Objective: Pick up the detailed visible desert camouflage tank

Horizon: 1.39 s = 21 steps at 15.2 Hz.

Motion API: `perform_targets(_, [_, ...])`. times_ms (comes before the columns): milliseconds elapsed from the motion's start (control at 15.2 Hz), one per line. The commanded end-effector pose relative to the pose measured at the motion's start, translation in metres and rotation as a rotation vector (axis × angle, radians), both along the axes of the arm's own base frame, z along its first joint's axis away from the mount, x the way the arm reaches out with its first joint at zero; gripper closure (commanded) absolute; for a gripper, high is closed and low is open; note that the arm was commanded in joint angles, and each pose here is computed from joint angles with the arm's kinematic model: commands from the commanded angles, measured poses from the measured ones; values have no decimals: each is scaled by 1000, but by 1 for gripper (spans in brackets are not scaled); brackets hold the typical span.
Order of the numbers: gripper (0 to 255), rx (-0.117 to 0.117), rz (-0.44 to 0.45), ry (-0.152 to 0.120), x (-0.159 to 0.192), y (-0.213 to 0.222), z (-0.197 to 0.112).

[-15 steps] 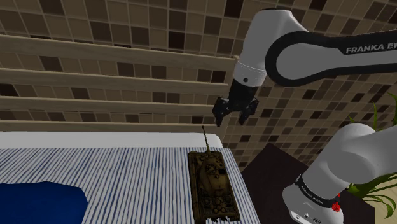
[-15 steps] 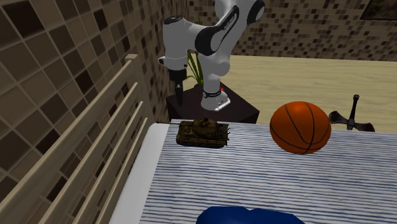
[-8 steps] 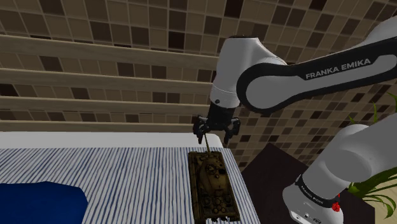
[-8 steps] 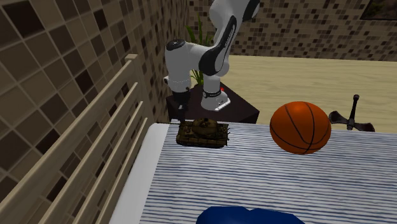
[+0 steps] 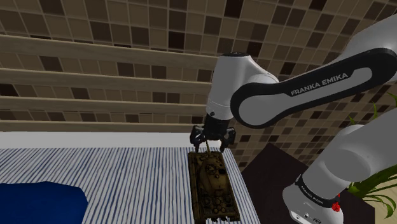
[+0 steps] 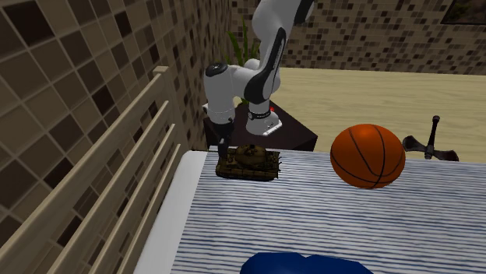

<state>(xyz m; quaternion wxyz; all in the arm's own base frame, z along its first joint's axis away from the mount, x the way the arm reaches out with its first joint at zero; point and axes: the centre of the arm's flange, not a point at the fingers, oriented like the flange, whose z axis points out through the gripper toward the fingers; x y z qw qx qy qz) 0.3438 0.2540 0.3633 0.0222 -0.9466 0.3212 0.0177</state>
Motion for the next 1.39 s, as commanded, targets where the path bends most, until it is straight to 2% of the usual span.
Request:
perform_targets(0, [0,0,0,0,0,0,-2])
perform_targets(66, [255,0,0,0,0,0,-2])
perform_targets(660, [255,0,0,0,0,0,-2])
perform_targets(1320, [255,0,0,0,0,0,51])
